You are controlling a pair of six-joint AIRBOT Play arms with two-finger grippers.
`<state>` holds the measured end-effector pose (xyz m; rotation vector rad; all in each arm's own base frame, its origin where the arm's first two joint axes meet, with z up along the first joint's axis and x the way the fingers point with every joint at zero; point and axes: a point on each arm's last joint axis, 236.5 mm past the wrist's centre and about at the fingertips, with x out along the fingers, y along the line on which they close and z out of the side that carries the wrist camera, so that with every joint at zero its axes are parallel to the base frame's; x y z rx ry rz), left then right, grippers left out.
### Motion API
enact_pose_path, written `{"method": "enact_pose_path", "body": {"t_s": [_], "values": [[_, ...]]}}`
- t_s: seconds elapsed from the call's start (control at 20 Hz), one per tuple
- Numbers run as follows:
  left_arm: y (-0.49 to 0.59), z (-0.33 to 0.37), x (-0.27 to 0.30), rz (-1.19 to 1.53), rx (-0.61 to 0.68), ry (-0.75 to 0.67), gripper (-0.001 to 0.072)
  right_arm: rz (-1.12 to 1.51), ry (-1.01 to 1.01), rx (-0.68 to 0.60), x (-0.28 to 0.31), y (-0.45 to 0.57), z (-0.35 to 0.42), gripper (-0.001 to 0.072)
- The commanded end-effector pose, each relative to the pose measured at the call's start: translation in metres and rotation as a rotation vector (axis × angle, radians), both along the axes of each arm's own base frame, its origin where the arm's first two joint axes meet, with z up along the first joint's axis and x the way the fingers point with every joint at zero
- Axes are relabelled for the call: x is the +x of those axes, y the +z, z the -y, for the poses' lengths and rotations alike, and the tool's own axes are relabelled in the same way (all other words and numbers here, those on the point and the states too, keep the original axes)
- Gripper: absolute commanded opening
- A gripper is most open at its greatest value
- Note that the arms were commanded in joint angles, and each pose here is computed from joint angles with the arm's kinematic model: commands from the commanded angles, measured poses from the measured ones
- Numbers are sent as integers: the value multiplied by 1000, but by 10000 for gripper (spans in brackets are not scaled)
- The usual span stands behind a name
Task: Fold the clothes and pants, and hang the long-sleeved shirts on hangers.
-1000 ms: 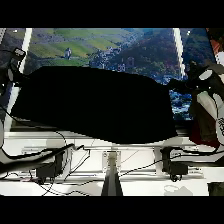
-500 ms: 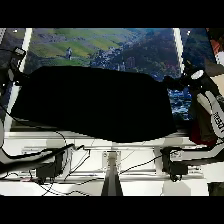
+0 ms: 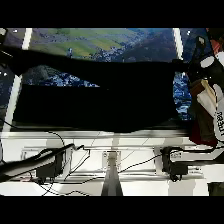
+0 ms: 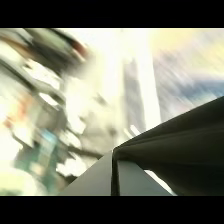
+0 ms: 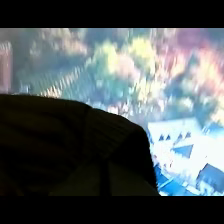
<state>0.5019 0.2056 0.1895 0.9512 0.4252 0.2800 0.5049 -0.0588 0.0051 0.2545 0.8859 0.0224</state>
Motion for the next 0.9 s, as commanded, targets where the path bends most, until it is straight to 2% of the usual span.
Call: {"method": "enact_pose_path", "body": {"t_s": [0.0,0.2,0.35,0.6,0.75,0.85], "values": [[26,-10,-8,65,22,9,9,33,6,-43,6,14,7,14],[-108,-27,-32,-278,-246,171,9,22,5,-40,8,7,7,14],[-206,-27,-41,-491,-320,205,10,49,-12,-50,15,7,12,14],[-268,-31,-44,-617,-293,195,10,126,-50,-66,29,19,20,14],[-241,-35,-16,-507,-189,120,10,137,-56,-67,30,21,21,14],[-221,-26,5,-408,-168,64,10,139,-57,-68,31,21,22,14]]}}
